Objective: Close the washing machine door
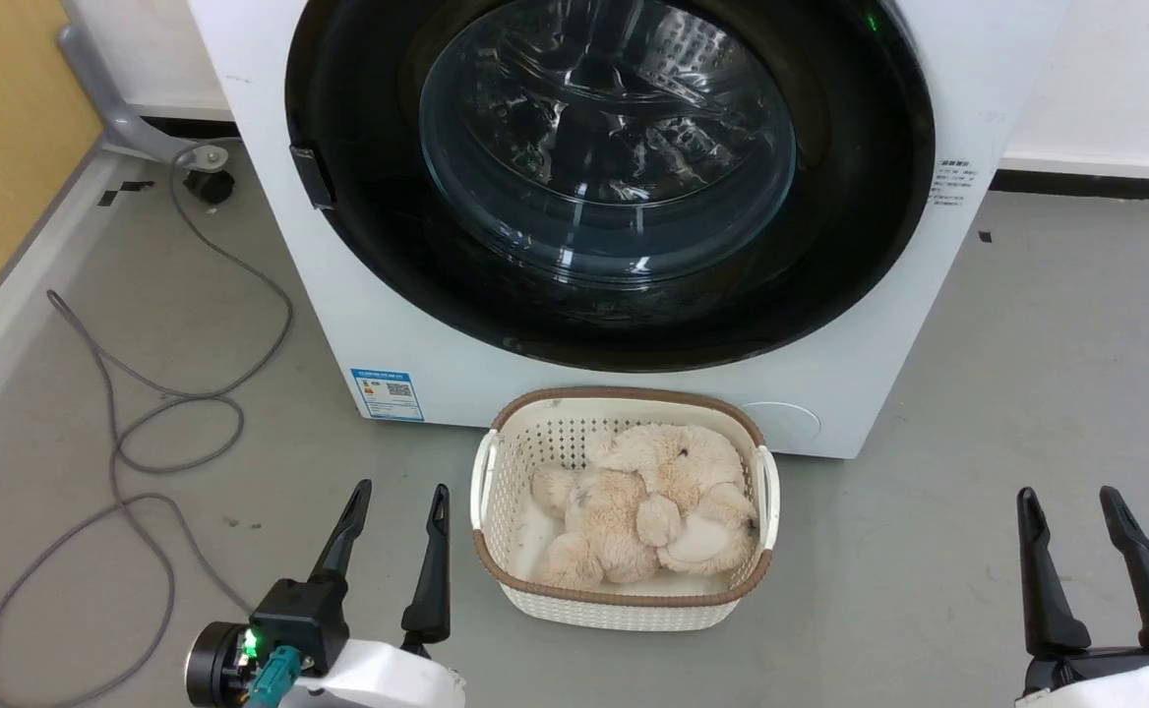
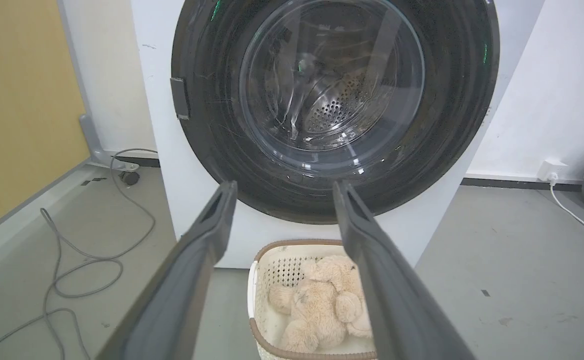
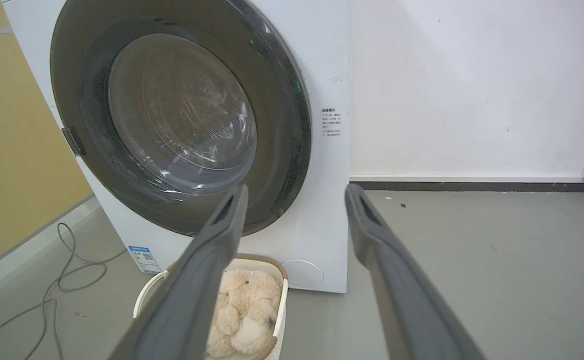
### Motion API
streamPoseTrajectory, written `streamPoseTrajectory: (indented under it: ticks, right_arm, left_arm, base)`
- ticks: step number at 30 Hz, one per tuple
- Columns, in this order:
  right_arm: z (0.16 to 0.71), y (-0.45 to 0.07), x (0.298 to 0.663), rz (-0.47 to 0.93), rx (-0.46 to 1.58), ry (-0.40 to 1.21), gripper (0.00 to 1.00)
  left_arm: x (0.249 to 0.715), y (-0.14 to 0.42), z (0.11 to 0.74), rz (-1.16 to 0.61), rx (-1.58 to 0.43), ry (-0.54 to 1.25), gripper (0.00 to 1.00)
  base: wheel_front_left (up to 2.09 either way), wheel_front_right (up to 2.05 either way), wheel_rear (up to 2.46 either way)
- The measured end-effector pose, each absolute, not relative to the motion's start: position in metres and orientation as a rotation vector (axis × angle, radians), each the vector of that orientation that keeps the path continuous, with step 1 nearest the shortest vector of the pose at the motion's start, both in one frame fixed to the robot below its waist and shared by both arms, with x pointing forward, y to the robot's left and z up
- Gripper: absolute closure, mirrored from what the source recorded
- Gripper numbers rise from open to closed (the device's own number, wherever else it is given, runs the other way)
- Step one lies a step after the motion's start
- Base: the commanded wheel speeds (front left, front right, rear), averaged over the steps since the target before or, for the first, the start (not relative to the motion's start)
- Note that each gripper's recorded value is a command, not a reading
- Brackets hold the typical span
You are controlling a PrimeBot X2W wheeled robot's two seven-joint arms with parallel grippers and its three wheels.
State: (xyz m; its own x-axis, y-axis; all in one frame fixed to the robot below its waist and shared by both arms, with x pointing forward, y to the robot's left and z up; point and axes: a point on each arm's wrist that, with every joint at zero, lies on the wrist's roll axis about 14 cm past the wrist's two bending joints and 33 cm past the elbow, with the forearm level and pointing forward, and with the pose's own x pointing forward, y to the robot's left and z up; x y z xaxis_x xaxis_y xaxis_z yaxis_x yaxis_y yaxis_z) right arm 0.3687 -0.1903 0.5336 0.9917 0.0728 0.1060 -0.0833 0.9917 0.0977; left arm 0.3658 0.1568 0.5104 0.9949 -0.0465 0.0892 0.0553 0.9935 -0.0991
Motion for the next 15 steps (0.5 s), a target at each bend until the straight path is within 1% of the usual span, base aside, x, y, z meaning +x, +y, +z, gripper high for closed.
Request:
streamPoseTrajectory:
  ticks: [6, 7, 15]
  right_arm:
    - [0.5343, -0.1876, 0.3692, 0.086, 0.104, -0.109, 0.0]
    - [0.5344, -0.1876, 0.3693, 0.086, 0.104, -0.109, 1.0]
    - [0.5346, -0.1879, 0.3687, 0.085, 0.104, -0.108, 1.0]
  left_arm:
    - [0.3639, 0.1567, 0.5087, -0.051, -0.1, -0.082, 0.0]
    - [0.364, 0.1568, 0.5088, -0.05, -0.102, -0.082, 1.0]
    - [0.3643, 0.1565, 0.509, -0.051, -0.102, -0.078, 1.0]
  base:
    - [0.0, 0.0, 0.0]
    - [0.0, 0.0, 0.0]
    - [0.0, 0.0, 0.0]
